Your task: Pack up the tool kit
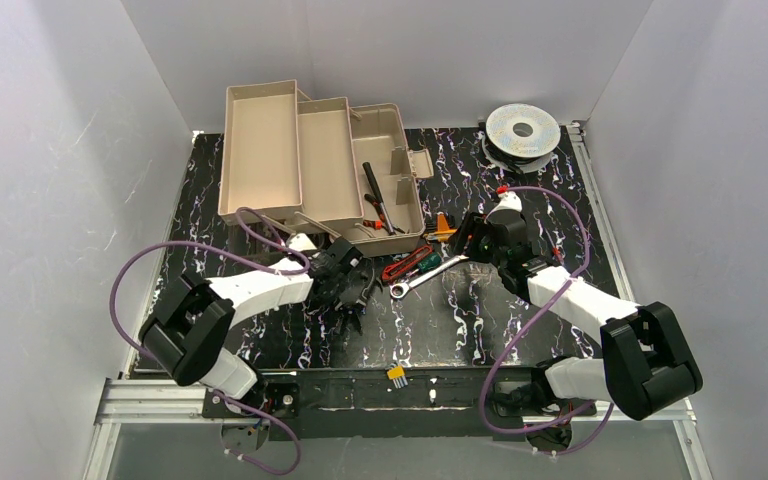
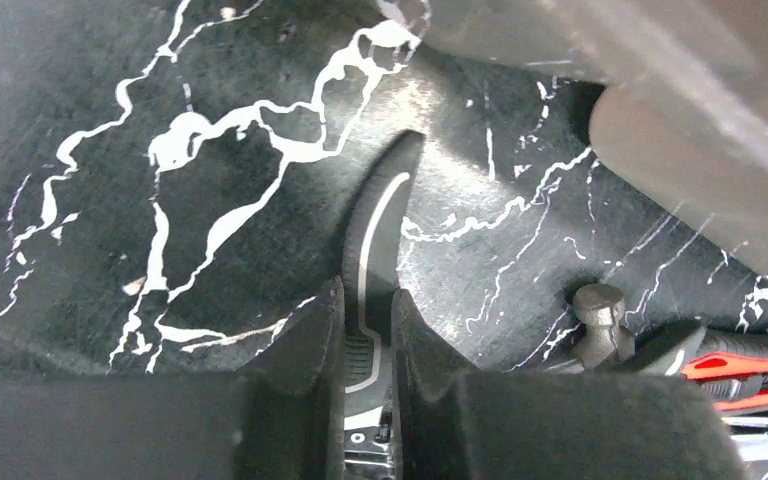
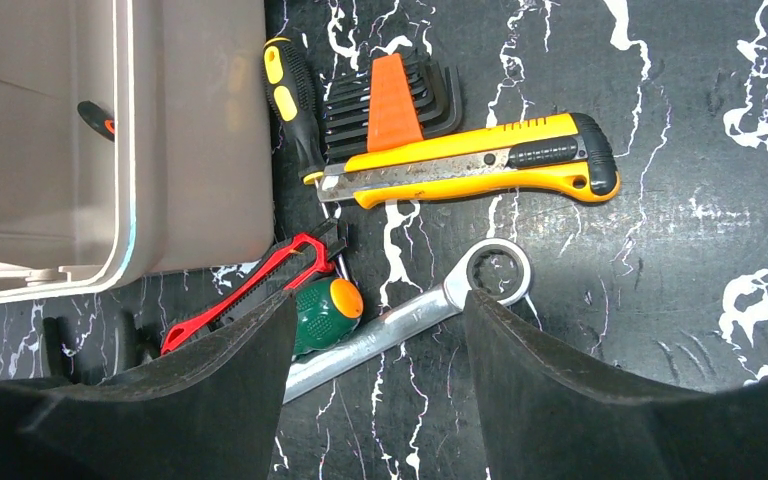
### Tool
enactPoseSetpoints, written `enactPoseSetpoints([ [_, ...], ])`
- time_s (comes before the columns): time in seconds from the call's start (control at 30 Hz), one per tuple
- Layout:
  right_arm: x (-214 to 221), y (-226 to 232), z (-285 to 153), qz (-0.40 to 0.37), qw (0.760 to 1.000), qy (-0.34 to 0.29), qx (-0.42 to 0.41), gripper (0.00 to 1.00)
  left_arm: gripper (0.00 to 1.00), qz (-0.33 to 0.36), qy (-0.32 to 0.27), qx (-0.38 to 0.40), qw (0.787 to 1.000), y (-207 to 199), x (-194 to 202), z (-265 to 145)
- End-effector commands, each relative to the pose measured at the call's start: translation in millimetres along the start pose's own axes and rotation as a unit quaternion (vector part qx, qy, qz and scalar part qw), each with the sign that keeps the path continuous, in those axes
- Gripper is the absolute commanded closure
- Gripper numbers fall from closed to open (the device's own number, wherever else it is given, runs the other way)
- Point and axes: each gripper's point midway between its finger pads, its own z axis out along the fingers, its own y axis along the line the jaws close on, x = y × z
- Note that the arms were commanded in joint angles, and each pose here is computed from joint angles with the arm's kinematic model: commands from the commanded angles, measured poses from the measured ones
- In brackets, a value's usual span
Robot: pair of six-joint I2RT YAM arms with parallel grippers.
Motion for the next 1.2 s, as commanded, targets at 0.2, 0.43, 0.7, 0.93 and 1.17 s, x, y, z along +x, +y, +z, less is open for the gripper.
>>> enactPoseSetpoints([
  [0.2, -15.6, 0.8, -0.3, -0.001, 1.000, -0.028, 0.007, 0.31, 1.00, 0.218, 0.025, 0.157, 0.963, -53.8, -32.9, -90.5],
  [0.43, -15.1, -0.5, 0.8, -0.001, 1.000, -0.026, 0.011, 0.31, 1.00, 0.277, 0.031, 0.317, 0.906, -94.5, -42.9, -159.6],
  [0.7, -13.4, 3.1, 3.1, 0.002, 1.000, -0.019, 0.004, 0.31, 1.00, 0.228, -0.007, 0.328, 0.917, -132.5, -109.6, -173.9],
  [0.93, -12.8, 2.2, 3.2, 0.001, 1.000, -0.019, 0.006, 0.32, 1.00, 0.174, -0.102, 0.279, 0.939, -163.8, -195.0, -151.3],
  [1.17, -16.0, 1.5, -1.4, 0.001, 0.999, -0.033, 0.003, 0.32, 1.00, 0.095, -0.080, 0.268, 0.955, -171.5, -245.0, -103.9],
])
